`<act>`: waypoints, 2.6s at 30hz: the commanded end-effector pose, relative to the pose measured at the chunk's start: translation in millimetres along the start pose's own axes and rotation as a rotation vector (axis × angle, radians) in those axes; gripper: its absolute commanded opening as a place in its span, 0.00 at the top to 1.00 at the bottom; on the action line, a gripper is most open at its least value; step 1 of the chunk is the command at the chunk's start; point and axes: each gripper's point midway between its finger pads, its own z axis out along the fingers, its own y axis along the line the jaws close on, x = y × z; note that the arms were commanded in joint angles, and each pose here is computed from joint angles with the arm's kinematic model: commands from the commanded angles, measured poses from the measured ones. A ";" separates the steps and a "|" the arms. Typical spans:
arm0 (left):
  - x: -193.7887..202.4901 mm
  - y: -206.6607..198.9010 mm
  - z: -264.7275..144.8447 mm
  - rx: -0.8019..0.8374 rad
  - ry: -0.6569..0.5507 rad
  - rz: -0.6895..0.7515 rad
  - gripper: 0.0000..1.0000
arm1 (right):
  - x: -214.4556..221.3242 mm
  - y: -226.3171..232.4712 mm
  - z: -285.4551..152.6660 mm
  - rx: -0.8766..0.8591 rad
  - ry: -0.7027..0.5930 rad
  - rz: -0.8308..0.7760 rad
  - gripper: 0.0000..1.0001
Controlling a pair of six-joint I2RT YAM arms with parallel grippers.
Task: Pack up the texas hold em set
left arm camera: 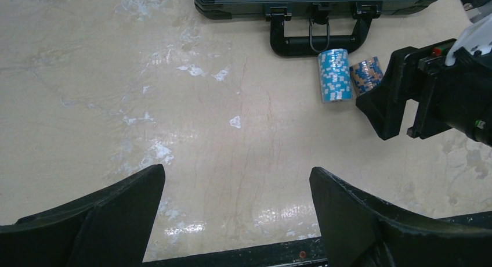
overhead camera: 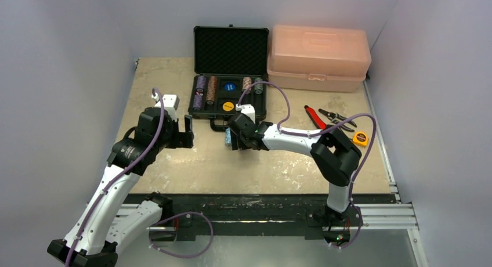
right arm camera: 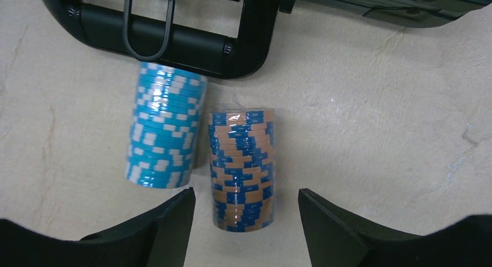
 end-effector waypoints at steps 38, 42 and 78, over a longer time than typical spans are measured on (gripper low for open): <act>-3.6 -0.2 0.0 0.004 -0.016 0.005 0.04 | -11.1 -9.2 -10.0 0.018 -0.049 0.004 1.00; -4.2 -0.1 0.0 0.003 -0.017 0.006 0.04 | -17.5 -11.8 -21.3 0.015 -0.067 0.014 1.00; -9.2 1.7 -3.5 0.014 -0.041 -0.014 0.04 | -177.6 -40.3 -68.9 0.042 -0.307 0.045 1.00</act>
